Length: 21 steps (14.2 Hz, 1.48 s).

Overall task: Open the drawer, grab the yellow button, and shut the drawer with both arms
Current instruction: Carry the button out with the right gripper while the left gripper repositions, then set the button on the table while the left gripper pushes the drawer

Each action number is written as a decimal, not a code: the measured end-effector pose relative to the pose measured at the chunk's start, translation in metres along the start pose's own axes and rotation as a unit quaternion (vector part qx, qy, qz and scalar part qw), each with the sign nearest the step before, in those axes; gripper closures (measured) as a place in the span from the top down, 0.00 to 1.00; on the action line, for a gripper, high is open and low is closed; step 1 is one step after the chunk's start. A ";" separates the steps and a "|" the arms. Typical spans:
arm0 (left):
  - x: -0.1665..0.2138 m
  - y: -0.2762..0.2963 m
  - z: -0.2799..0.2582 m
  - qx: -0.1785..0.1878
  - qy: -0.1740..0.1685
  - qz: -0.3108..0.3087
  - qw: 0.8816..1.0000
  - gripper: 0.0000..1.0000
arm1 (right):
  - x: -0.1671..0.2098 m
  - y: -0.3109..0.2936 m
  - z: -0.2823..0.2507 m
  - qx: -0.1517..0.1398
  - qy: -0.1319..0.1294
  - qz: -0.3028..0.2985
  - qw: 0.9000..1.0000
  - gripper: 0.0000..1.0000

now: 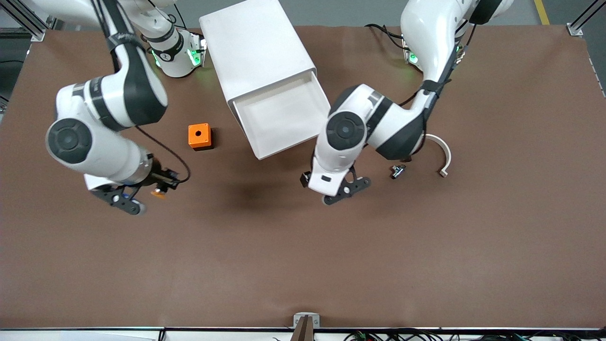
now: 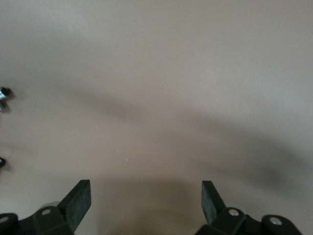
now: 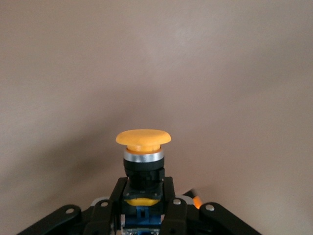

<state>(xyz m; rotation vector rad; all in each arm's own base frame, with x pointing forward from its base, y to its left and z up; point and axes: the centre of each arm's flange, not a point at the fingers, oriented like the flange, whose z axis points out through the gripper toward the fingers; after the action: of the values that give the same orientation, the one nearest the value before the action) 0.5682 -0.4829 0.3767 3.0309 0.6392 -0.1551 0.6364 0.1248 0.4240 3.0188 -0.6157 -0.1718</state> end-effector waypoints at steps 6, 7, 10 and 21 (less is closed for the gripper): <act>-0.058 0.025 0.011 0.007 -0.001 0.013 1.000 1.00 | 0.076 0.137 0.088 0.023 0.045 -0.090 0.995 0.33; -0.066 0.028 0.012 0.007 -0.001 0.014 1.000 1.00 | 0.082 0.148 0.100 0.025 0.050 -0.100 0.993 0.33; -0.094 0.038 0.015 0.009 -0.001 0.022 1.000 1.00 | 0.103 0.172 0.142 0.029 0.071 -0.137 0.988 0.33; -0.168 0.054 0.027 0.019 -0.038 0.008 0.999 1.00 | 0.131 0.190 0.244 0.033 0.074 -0.149 0.985 0.33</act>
<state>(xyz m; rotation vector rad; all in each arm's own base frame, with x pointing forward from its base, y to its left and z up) 0.4352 -0.6012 0.3690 3.0485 0.6123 -0.2852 0.6538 -0.1091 0.1836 3.1344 -0.1578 0.0623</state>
